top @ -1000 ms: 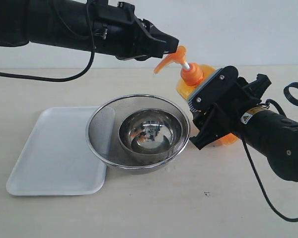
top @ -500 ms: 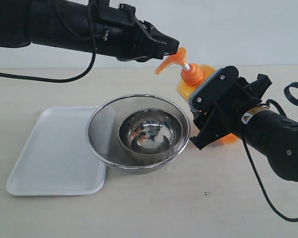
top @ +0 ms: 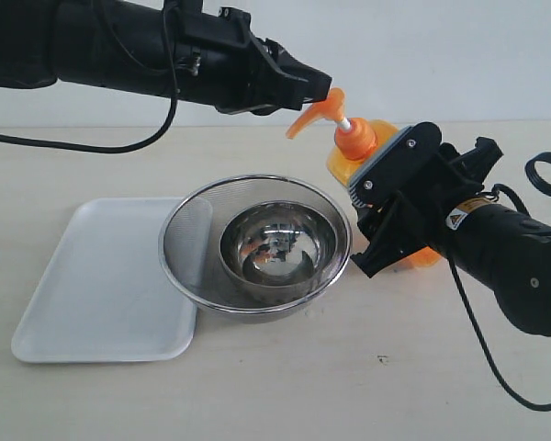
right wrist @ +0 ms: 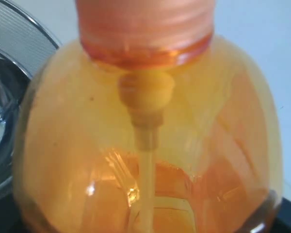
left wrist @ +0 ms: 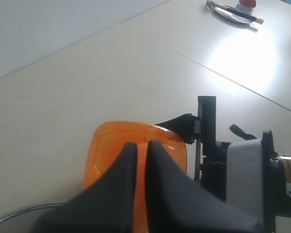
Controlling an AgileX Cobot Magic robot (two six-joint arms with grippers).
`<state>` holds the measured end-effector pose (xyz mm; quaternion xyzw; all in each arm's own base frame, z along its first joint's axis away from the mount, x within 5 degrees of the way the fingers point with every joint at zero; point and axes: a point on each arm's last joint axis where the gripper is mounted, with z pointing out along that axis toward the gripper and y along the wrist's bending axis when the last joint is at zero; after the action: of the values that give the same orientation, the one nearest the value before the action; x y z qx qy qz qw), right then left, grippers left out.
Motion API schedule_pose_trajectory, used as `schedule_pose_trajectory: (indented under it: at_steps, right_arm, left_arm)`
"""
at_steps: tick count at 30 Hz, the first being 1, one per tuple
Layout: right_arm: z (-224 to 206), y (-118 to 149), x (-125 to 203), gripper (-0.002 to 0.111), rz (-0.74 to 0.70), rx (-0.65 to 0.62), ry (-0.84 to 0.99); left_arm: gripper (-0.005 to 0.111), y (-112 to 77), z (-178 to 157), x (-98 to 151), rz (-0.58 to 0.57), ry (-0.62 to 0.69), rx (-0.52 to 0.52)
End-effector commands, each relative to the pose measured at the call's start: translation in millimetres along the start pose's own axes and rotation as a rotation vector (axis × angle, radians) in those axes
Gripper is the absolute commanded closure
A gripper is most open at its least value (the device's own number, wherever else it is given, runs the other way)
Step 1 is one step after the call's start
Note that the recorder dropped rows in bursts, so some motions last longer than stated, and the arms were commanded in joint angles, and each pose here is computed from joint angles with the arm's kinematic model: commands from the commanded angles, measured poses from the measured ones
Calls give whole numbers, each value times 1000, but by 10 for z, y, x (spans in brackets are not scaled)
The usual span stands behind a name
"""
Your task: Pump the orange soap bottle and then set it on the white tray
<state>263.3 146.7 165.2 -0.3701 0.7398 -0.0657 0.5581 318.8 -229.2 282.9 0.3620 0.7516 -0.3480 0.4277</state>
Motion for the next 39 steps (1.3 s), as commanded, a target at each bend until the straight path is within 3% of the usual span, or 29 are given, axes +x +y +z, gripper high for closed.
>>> schedule_pose_trajectory:
  at_steps: [1, 39]
  right_arm:
    - [-7, 125, 107, 108, 33, -93, 85]
    - [-6, 123, 107, 108, 52, -90, 86]
  left_arm:
    - [102, 19, 33, 116, 49, 57, -18]
    - [102, -598, -1210, -778, 269, -304, -198]
